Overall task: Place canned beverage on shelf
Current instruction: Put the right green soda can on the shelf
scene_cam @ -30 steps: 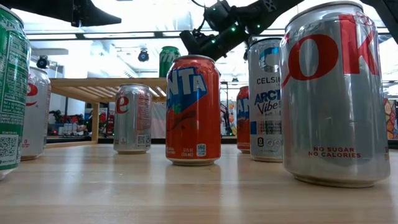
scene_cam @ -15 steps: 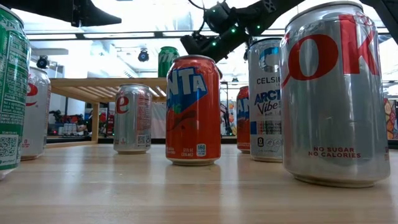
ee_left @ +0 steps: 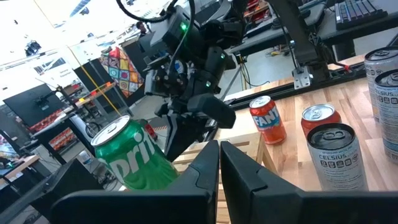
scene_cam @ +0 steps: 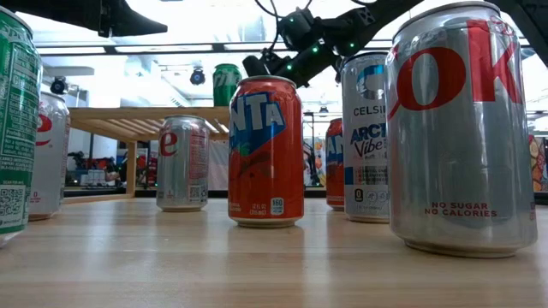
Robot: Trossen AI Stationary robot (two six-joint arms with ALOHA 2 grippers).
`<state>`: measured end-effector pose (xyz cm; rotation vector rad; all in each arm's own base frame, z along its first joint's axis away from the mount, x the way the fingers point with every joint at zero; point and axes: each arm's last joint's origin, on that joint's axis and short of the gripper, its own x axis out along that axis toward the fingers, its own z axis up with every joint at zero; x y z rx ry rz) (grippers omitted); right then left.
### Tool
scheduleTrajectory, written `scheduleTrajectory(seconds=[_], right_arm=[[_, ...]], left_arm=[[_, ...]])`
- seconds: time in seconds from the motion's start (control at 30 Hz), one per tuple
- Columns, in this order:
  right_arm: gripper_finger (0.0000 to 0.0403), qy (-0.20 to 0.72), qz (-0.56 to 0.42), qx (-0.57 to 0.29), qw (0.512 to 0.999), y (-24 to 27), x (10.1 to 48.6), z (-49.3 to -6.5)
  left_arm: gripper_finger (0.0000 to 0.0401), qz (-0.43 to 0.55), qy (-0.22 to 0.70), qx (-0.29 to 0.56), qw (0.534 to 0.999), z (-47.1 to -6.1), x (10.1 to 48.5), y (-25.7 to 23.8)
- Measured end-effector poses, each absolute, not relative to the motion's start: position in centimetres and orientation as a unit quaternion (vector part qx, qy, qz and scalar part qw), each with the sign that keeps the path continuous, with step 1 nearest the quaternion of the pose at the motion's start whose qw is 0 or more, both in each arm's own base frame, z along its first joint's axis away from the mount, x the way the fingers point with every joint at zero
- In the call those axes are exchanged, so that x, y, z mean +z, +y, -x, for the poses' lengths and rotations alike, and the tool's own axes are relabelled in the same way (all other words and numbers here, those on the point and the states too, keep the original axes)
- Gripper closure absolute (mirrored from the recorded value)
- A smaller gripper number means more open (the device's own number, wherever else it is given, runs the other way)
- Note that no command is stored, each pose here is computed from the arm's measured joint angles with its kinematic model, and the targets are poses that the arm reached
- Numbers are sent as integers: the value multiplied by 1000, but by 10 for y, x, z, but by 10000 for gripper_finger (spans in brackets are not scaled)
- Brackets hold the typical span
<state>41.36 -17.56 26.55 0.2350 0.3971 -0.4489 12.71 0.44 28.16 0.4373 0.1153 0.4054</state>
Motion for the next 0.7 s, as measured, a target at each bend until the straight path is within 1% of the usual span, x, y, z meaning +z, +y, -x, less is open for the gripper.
scheduleTrajectory(seconds=[0.17,0.33,0.7], right_arm=[[394,213,-123,-223,943,-174,262,-412],[394,198,-128,-224,946,-175,264,-414],[394,199,-122,-220,947,-174,259,-418]], left_arm=[[401,-215,57,200,954,-127,282,4],[401,-215,57,200,954,-127,282,4],[401,-215,57,200,954,-127,282,4]])
